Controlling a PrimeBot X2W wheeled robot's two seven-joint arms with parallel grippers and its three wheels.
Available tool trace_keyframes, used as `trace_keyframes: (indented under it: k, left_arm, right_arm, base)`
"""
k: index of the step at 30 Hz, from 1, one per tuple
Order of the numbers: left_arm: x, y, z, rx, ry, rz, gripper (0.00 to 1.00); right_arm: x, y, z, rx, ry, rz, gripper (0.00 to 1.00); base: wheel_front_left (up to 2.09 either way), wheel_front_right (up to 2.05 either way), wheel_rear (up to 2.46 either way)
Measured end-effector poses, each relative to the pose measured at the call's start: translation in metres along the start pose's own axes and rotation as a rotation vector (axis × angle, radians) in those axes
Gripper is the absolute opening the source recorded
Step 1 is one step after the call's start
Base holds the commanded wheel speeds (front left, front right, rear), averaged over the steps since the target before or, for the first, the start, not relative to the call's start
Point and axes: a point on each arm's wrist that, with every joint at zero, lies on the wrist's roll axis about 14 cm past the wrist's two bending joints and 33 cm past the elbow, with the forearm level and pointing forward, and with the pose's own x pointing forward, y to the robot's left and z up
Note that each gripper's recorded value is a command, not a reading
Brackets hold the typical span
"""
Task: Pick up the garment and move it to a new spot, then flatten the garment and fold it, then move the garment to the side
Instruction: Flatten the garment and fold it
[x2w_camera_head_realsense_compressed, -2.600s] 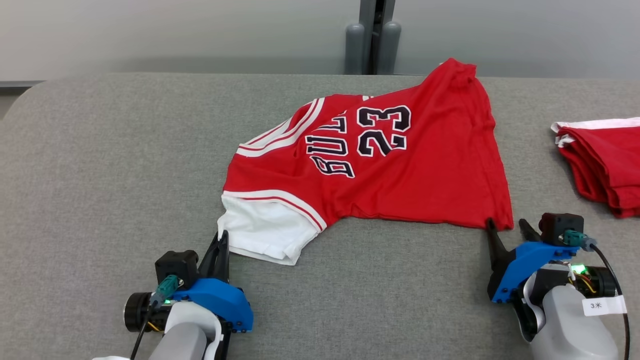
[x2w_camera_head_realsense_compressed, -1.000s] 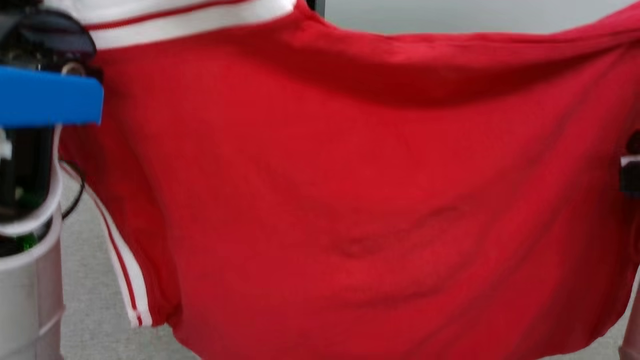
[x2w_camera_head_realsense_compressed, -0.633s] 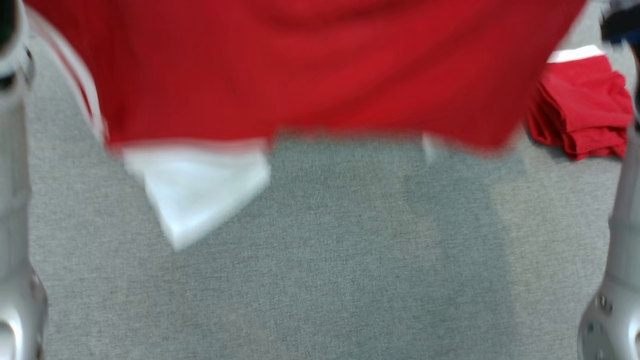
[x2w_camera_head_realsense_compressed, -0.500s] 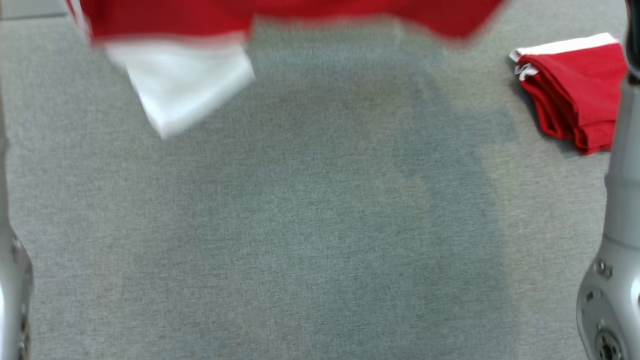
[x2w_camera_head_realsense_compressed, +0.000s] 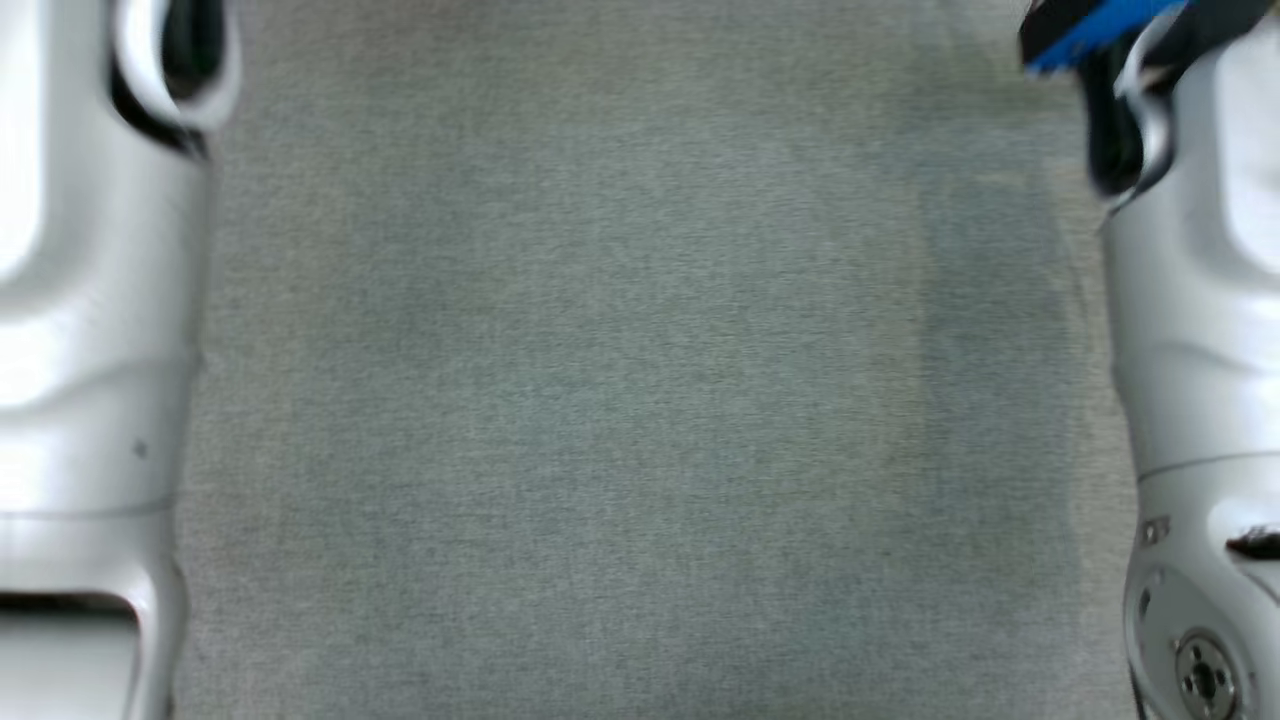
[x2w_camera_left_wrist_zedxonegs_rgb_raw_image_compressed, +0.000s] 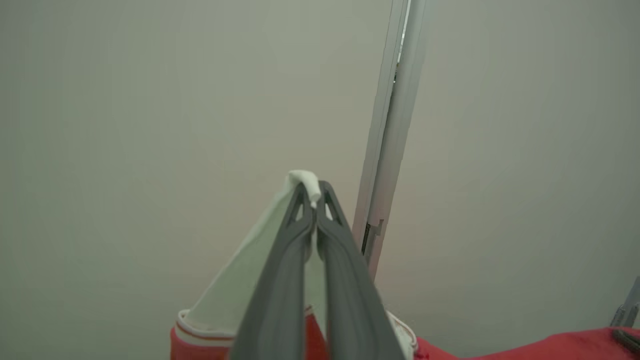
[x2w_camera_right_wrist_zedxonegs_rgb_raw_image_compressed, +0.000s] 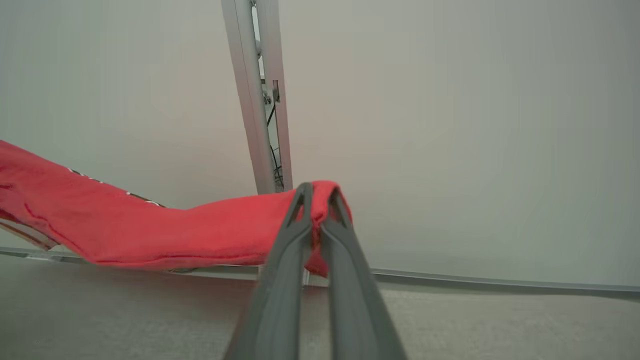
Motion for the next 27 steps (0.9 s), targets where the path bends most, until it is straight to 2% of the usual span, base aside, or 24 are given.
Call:
trace_keyframes:
  k: [4, 10, 14, 18, 27]
  left_arm:
    - [-0.032, 0.014, -0.042, -0.068, 0.059, 0.047, 0.0]
    - [-0.076, 0.017, -0.063, -0.162, 0.073, 0.091, 0.0]
    - [-0.111, 0.012, -0.057, -0.206, 0.066, 0.112, 0.0]
    - [-0.152, 0.003, -0.045, -0.228, 0.067, 0.132, 0.0]
    - [-0.236, -0.041, 0.001, -0.226, 0.073, 0.11, 0.0]
  right_arm:
    - [-0.012, 0.009, -0.049, 0.049, 0.078, 0.009, 0.0]
    - [-0.038, 0.008, -0.07, 0.113, 0.107, -0.007, 0.0]
    - [-0.06, 0.006, -0.051, 0.17, 0.038, -0.019, 0.0]
    - [-0.099, 0.013, -0.046, 0.234, 0.018, -0.005, 0.0]
    - [-0.192, 0.011, -0.014, 0.333, -0.06, -0.013, 0.0]
  base:
    - [0.0, 0.0, 0.0]
    - [0.0, 0.0, 0.0]
    - [0.0, 0.0, 0.0]
    - [0.0, 0.0, 0.0]
    - [0.0, 0.0, 0.0]
